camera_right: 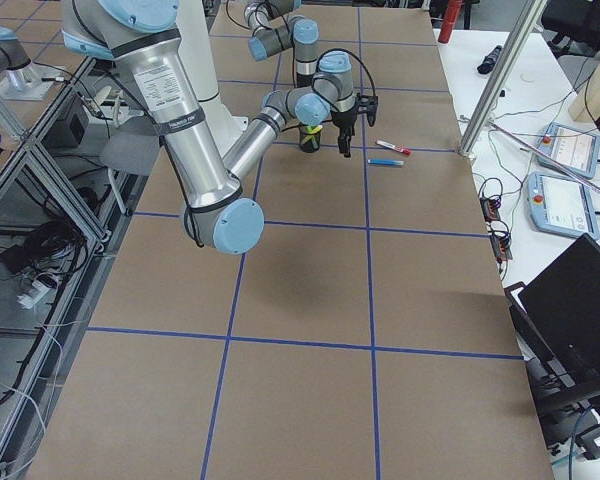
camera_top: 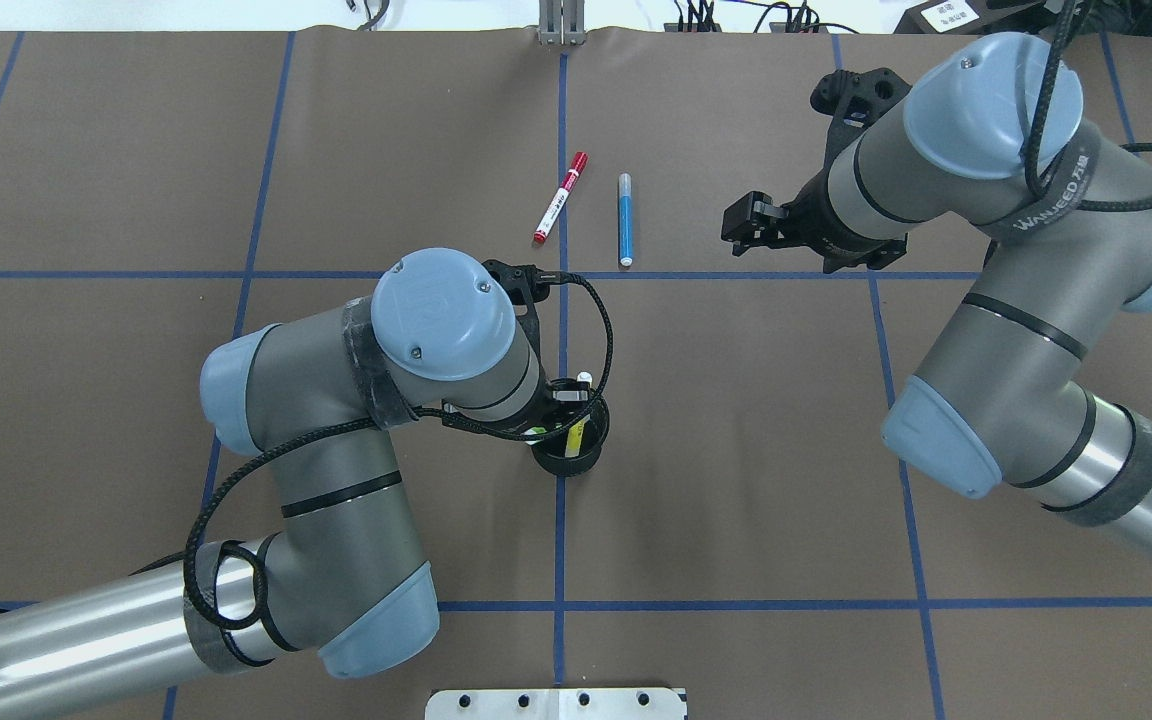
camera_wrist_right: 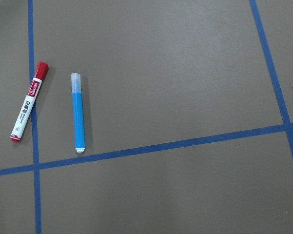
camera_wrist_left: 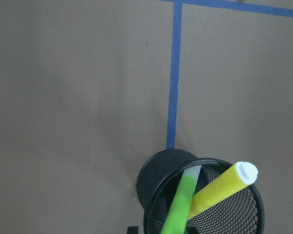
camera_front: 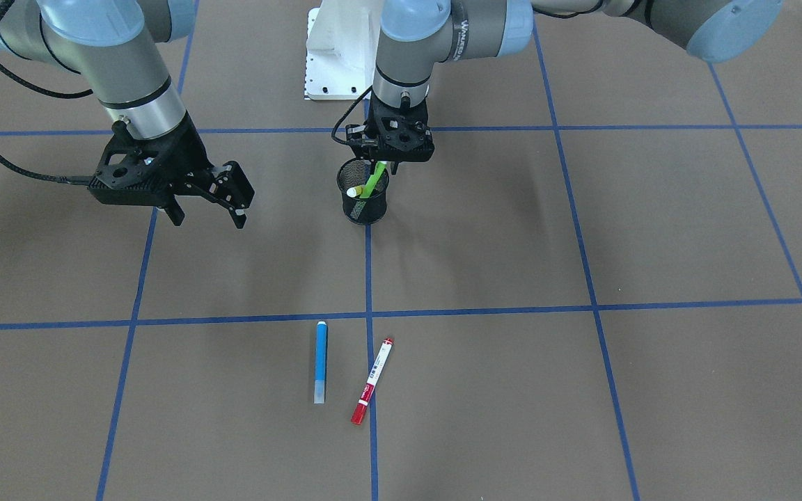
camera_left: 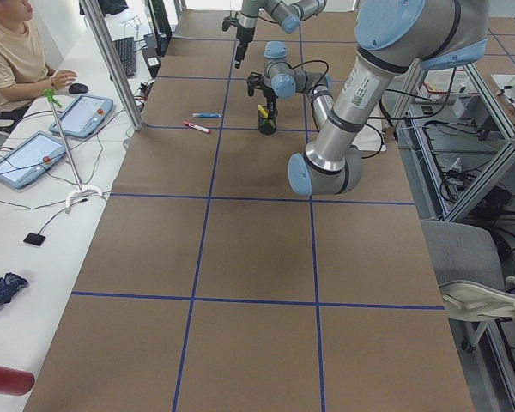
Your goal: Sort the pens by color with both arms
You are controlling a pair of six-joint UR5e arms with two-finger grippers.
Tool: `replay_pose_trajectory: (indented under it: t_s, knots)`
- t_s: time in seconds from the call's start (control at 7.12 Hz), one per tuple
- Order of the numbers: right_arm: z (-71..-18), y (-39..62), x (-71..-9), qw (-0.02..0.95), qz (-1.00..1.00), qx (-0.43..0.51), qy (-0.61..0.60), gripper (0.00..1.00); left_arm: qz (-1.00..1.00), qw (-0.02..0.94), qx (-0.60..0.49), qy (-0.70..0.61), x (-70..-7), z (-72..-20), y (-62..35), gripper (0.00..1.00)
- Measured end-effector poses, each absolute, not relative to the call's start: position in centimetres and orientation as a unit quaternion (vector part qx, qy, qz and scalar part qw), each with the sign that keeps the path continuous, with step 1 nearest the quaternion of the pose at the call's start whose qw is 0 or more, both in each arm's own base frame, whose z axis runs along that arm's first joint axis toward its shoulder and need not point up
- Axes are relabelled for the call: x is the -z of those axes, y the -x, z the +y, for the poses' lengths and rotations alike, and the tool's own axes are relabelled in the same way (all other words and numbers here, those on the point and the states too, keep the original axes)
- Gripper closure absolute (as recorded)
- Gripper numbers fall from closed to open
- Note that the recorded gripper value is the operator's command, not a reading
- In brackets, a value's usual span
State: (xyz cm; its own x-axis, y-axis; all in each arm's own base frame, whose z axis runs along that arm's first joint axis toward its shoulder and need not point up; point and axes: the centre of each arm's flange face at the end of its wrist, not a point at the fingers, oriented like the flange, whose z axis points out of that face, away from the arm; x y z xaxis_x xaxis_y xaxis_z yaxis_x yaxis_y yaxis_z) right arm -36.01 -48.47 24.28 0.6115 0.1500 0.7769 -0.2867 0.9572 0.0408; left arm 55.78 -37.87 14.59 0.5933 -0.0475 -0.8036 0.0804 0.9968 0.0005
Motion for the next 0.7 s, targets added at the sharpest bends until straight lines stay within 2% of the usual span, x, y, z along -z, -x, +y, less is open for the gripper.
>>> replay_pose_trajectory:
  t_s: [0.14,0.28,0.7]
  knots:
    - [-48.47,36.00,-24.32,0.894,-0.423,-0.122,-0.081,0.00,0.450,0.892,0.035,-0.018,-14.60,-37.79,-55.85,0.57]
    - [-48.46,36.00,-24.35,0.894,-0.423,-0.122,-0.080,0.00,0.450,0.892,0.034,-0.018,-14.61,-37.69,-55.92,0.62]
    - [-48.48,36.00,-24.39,0.894,-0.423,-0.122,-0.080,0.00,0.450,0.892,0.032,-0.017,-14.60,-37.43,-56.10,0.86]
